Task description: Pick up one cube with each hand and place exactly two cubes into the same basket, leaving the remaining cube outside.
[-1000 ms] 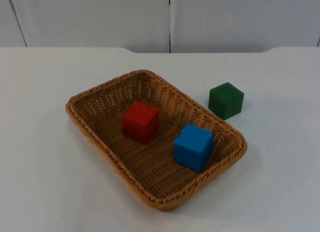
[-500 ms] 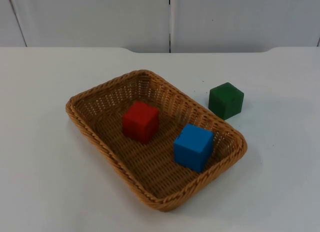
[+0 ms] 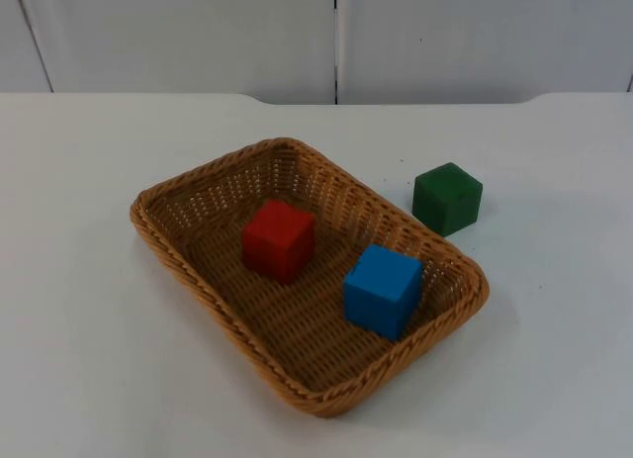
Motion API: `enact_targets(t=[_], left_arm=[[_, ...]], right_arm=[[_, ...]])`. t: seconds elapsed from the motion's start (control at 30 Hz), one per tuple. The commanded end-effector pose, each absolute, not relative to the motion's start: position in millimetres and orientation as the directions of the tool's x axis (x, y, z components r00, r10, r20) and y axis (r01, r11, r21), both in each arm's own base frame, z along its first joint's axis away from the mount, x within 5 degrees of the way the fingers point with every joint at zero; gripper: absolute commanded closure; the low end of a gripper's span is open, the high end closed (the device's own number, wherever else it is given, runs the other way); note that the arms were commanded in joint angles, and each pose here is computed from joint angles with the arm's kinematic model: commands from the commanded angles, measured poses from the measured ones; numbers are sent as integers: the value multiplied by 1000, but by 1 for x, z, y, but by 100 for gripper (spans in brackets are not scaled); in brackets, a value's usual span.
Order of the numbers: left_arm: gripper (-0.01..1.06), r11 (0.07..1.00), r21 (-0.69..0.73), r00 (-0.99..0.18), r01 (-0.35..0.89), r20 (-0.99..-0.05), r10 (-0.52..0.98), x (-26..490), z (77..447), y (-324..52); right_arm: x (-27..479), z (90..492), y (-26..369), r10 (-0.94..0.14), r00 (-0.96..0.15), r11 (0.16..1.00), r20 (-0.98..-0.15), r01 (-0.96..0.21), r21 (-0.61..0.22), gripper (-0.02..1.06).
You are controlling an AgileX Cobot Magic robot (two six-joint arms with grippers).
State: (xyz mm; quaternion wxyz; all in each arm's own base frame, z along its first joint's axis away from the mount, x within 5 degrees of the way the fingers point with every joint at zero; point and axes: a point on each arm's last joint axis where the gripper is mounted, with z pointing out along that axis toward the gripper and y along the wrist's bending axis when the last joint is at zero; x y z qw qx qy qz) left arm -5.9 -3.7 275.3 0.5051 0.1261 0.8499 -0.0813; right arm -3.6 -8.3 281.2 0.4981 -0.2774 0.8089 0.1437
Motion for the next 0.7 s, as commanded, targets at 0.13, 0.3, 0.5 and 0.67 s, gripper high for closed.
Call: enact_targets(t=[0.13,0.3,0.5,0.67], left_arm=[[0,955,-16,-457,295,-880,126,-6,274,-4],[0,955,-16,-457,295,-880,126,-6,274,-4],[0,955,-16,-457,295,-880,126,-6,274,-4],[0,955,-16,-457,295,-880,126,-6,274,-4]], right_arm=[[-3,280,-8,-308,-342,802,-888,-595,-49,-1],[-3,280,-8,-308,-342,802,-888,-595,-49,-1],[-3,280,-8,-308,-342,802,-888,-595,-49,-1],[-3,280,-8,-302,-347,806,-888,-591,-43,-1]])
